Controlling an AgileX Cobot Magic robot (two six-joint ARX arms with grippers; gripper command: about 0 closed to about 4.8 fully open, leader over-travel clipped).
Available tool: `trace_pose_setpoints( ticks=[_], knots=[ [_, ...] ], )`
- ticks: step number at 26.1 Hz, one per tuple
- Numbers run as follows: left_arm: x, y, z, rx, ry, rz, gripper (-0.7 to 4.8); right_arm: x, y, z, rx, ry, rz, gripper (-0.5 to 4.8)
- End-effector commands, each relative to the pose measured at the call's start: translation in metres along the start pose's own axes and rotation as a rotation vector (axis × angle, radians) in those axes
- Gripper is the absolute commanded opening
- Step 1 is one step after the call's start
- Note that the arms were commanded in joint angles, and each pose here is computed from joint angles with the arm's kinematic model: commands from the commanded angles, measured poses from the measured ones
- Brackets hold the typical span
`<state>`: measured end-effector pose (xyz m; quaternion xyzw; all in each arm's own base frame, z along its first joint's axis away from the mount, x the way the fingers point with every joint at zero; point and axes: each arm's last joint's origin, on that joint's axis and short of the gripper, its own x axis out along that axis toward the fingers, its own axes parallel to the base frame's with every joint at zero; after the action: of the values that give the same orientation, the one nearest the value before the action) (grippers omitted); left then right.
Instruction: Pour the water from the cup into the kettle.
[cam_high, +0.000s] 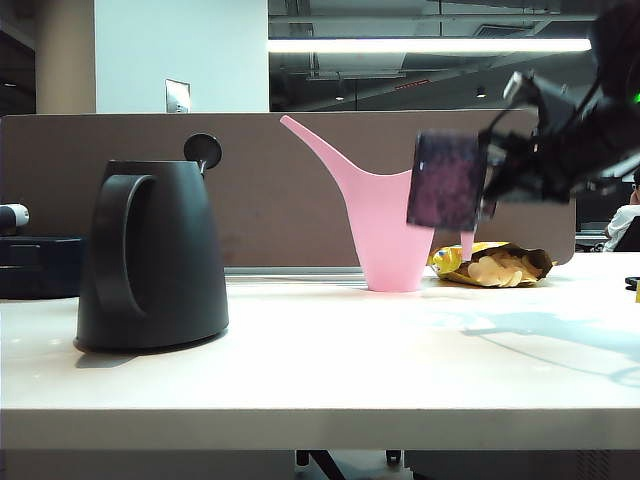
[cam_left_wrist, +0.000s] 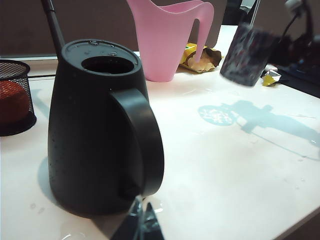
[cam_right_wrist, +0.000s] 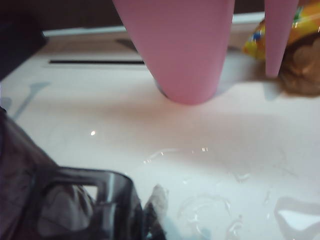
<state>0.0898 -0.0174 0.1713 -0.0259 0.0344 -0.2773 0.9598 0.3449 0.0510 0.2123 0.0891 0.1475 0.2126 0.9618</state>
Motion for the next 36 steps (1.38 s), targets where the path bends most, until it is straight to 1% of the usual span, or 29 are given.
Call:
trace_pose_setpoints(
  ticks=[1,5,7,8,13,16,17,23,28,32,34,36],
  knots=[
    [-0.001,-0.001,0.004,0.014,-0.016,-0.003,-0.05,-0.011,0.008,0.020,-0.013,-0.015,-0.009,-0.09],
    [-0.001,-0.001,0.004,0.013,-0.016,-0.003,-0.05,-0.023,0.021,0.045,-0.047,-0.027,-0.022,-0.09],
    [-0.001,-0.001,0.004,0.013,-0.016,-0.003,-0.05,-0.029,0.040,0.069,-0.090,-0.041,0.001,-0.09],
    [-0.001,-0.001,0.004,0.012,-0.016,-0.003,-0.05,-0.030,0.046,0.075,-0.094,-0.038,-0.002,-0.09],
    [-0.001,0.000,0.004,0.011,-0.017,-0.001,-0.05,-0.028,0.073,0.098,-0.128,-0.018,-0.040,-0.09],
    [-0.001,0.000,0.004,0.011,-0.017,-0.001,-0.05,-0.028,0.090,0.109,-0.143,-0.048,-0.037,-0.09],
    [-0.001,0.000,0.004,0.011,-0.018,0.002,-0.05,-0.028,0.101,0.114,-0.155,-0.061,-0.037,-0.09],
    [-0.001,0.000,0.004,0.010,-0.018,0.025,-0.05,-0.023,0.138,0.121,-0.301,-0.037,-0.059,-0.09],
    [-0.001,0.000,0.004,0.011,-0.019,0.024,-0.05,-0.012,0.163,0.127,-0.348,-0.033,-0.058,-0.09],
    [-0.001,0.000,0.004,0.010,-0.018,0.025,-0.05,-0.003,0.183,0.132,-0.411,-0.030,-0.054,-0.09],
    [-0.001,0.001,0.004,0.010,-0.019,0.037,-0.05,0.008,0.199,0.134,-0.485,0.004,-0.046,-0.09],
    [-0.001,0.001,0.004,0.010,-0.020,0.058,-0.05,0.014,0.208,0.135,-0.526,0.023,-0.032,-0.09]
  ],
)
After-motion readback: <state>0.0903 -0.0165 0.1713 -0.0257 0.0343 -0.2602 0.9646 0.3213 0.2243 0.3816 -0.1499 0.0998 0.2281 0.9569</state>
